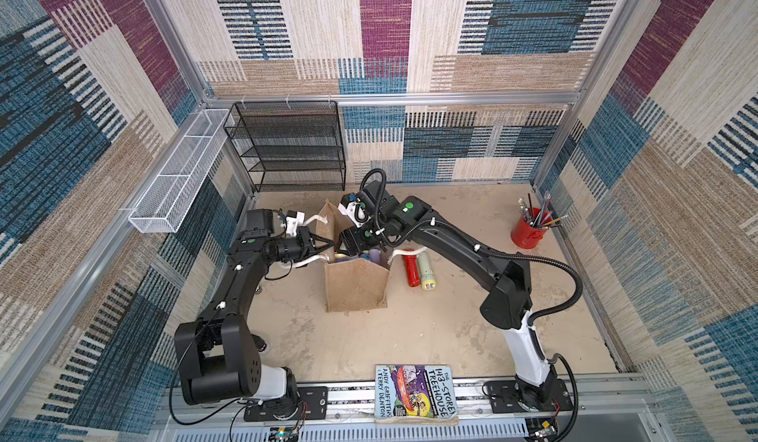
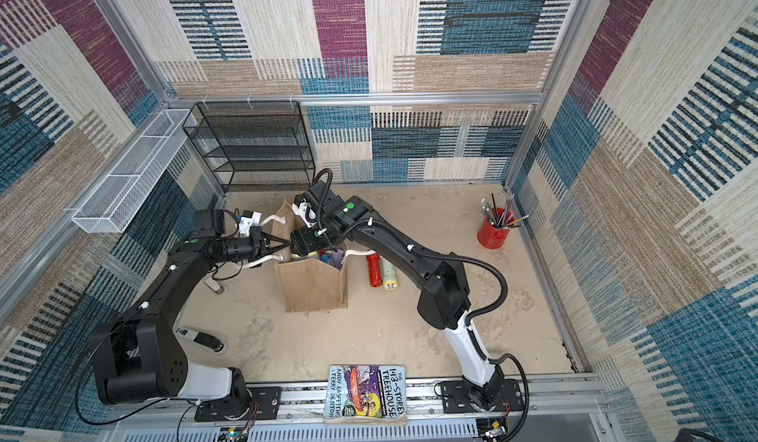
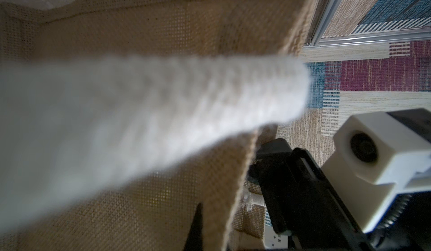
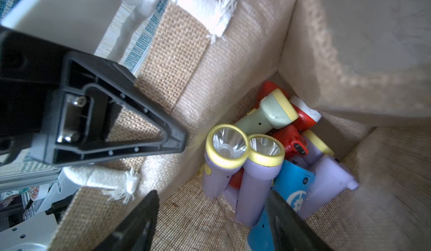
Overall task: Put the flashlights into the tote bags
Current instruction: Place the flashlight in the canvas bag, then pick up the flashlight from the center of the board.
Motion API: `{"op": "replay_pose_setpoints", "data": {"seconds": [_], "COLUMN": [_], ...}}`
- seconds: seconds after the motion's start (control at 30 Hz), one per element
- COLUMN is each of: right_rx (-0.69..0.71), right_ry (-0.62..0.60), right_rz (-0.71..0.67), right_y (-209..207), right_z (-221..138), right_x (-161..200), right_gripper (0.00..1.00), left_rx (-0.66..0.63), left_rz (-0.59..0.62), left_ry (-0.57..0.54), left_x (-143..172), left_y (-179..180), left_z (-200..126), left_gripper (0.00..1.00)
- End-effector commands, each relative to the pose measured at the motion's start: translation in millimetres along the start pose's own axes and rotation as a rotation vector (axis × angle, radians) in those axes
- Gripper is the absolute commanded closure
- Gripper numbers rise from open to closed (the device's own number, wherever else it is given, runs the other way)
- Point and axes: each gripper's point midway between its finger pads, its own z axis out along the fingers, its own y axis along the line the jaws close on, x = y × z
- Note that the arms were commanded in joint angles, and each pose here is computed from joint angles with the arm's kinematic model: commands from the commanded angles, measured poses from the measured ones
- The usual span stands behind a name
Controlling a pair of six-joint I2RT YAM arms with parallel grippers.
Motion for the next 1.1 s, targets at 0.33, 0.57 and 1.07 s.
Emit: {"op": "replay_pose_setpoints", "data": {"seconds": [0.33,0.57,1.07], "right_rx": [0.114,0.133,0.279], "right_ry": [-0.304,-0.462,-0.529], "right_rz": [0.015,0.070,0.371], "right_y": [-22,-50,-170], "right_z": [-111,-177,-222], "right_x": [-37,-37,68], "right_gripper": [0.27,0.27,0.25], "left_rx": [0.042,0.040,-0.019], "left_rz": [0.053,0.055,0.064], "left_ry": [0.008,0.005,-0.010], "left_x": [-2,-2,0], "left_y": [-13,-14,-5], "left_z": [-2,-3,-5], "left_gripper": [0.95,0.95,0.95]}}
